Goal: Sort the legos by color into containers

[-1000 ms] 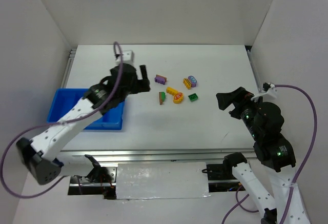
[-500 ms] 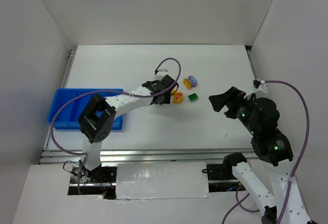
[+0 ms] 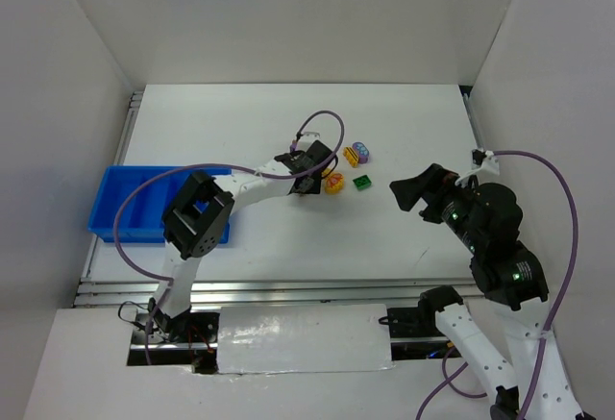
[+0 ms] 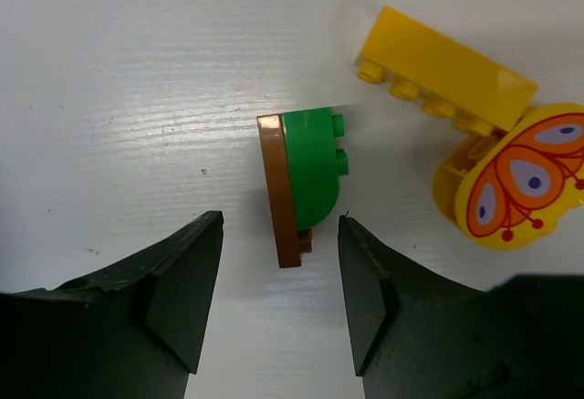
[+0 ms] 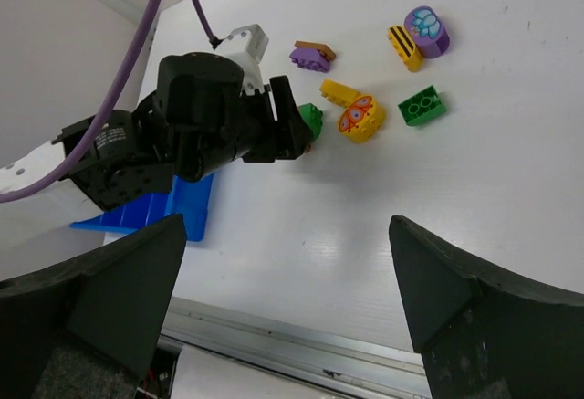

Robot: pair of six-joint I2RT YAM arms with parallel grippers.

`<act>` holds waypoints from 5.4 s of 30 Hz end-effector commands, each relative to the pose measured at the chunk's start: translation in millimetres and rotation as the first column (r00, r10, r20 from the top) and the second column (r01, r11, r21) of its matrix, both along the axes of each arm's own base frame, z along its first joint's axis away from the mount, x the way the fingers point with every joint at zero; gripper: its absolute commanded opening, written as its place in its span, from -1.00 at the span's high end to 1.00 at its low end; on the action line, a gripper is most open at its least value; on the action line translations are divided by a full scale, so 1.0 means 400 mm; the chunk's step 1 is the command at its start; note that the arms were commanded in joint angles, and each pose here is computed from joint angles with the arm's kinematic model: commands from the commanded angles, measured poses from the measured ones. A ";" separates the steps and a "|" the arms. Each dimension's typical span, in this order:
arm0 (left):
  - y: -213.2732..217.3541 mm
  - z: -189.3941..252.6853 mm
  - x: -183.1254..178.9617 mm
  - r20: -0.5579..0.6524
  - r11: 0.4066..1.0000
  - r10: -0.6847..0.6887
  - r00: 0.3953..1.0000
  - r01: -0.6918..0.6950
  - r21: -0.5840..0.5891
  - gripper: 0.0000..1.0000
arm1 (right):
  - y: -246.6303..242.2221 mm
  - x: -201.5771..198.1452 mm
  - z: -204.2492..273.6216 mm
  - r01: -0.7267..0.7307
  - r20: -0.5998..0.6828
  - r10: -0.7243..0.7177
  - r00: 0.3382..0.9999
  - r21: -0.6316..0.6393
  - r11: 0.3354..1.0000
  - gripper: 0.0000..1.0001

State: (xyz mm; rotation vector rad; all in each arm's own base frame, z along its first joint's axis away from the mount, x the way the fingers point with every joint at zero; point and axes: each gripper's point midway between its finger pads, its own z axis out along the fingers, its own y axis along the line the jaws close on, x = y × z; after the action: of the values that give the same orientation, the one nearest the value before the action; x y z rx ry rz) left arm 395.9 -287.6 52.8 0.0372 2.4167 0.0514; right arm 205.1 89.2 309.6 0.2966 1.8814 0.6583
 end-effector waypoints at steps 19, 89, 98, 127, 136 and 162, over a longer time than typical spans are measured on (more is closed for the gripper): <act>-0.006 -0.092 0.004 -0.034 0.999 -0.032 0.999 0.032 -0.022 0.37 | 0.036 0.013 0.005 -0.079 0.011 0.079 0.997 0.002 0.997 -0.99; -0.094 0.507 -0.396 0.507 0.655 -0.491 0.709 0.684 -0.322 1.00 | 0.427 0.103 -0.051 -0.263 -0.060 0.293 0.954 0.300 0.917 0.14; -0.053 0.483 -0.361 0.479 0.748 -0.425 0.768 0.596 -0.292 1.00 | 0.415 0.098 -0.048 -0.267 -0.088 0.294 0.952 0.234 0.935 1.00; 0.015 0.501 -0.345 0.494 0.817 -0.330 0.804 0.506 -0.278 1.00 | 0.334 0.060 0.012 -0.411 0.087 0.402 0.912 0.206 0.888 1.00; 0.011 0.496 -0.333 0.478 0.832 -0.315 0.820 0.481 -0.278 1.00 | 0.358 0.048 0.017 -0.449 0.116 0.434 0.894 0.221 0.866 1.00; 0.578 0.796 -0.355 0.502 0.933 0.345 0.793 -0.232 -0.276 1.00 | 0.926 0.185 -0.189 -0.610 -0.037 0.610 0.791 0.015 0.792 1.00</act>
State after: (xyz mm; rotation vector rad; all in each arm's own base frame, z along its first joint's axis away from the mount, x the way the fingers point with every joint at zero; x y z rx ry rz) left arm 258.2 -67.7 364.7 -0.4143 1.8284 -0.0940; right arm 264.0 427.6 198.3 -0.3490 2.1417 1.0517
